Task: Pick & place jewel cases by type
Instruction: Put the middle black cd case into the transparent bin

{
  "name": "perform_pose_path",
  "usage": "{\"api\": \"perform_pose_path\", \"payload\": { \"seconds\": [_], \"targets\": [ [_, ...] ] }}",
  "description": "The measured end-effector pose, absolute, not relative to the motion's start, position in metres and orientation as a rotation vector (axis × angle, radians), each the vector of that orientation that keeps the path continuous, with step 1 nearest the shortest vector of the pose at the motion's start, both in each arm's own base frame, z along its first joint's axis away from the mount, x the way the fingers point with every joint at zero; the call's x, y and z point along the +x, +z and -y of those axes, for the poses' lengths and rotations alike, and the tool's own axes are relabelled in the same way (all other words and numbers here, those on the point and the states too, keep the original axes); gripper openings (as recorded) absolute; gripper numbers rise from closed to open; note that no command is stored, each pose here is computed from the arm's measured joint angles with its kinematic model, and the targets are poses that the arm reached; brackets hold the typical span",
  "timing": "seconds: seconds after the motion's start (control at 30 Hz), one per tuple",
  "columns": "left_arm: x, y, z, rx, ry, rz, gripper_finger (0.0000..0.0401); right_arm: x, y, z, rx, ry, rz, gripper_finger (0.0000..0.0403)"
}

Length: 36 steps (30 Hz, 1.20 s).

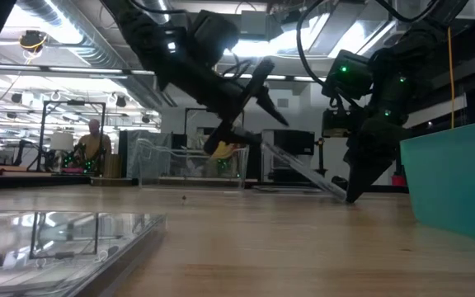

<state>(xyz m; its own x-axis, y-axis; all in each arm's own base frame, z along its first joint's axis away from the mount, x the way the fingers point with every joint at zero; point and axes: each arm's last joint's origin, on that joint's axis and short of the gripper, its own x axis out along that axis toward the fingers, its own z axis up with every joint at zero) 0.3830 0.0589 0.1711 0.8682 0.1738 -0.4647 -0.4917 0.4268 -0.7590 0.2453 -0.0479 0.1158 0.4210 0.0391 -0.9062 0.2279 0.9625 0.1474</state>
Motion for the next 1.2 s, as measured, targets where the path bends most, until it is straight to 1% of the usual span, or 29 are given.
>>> {"api": "perform_pose_path", "payload": {
  "seconds": [0.4, 0.6, 0.73, 0.83, 0.93, 1.07, 1.2],
  "targets": [
    [0.385, 0.174, -0.057, -1.051, 0.4, -0.311, 0.0221, 0.245, 0.116, 0.048, 0.253, -0.113, -1.134, 0.0005],
    [0.388, 0.18, -0.055, -1.068, 0.314, -0.276, 0.0221, 0.245, 0.116, 0.048, 0.252, -0.112, -1.134, 0.0005],
    [0.389, 0.18, -0.052, -1.076, 0.268, -0.306, 0.0221, 0.246, 0.116, 0.048, 0.25, -0.114, -1.13, 0.0005],
    [0.385, 0.163, -0.047, -1.083, 0.289, -0.416, 0.0221, 0.246, 0.116, 0.048, 0.25, -0.115, -1.128, 0.0005],
    [0.387, 0.166, -0.044, -1.091, 0.286, -0.408, 0.0222, 0.246, 0.116, 0.048, 0.25, -0.115, -1.127, 0.0005],
    [0.387, 0.154, -0.042, -1.095, 0.322, -0.452, 0.0222, 0.246, 0.116, 0.048, 0.25, -0.115, -1.127, 0.0005],
    [0.388, 0.157, -0.045, -1.089, 0.334, -0.419, 0.0222, 0.246, 0.116, 0.048, 0.251, -0.115, -1.127, 0.0005]
  ]
}}
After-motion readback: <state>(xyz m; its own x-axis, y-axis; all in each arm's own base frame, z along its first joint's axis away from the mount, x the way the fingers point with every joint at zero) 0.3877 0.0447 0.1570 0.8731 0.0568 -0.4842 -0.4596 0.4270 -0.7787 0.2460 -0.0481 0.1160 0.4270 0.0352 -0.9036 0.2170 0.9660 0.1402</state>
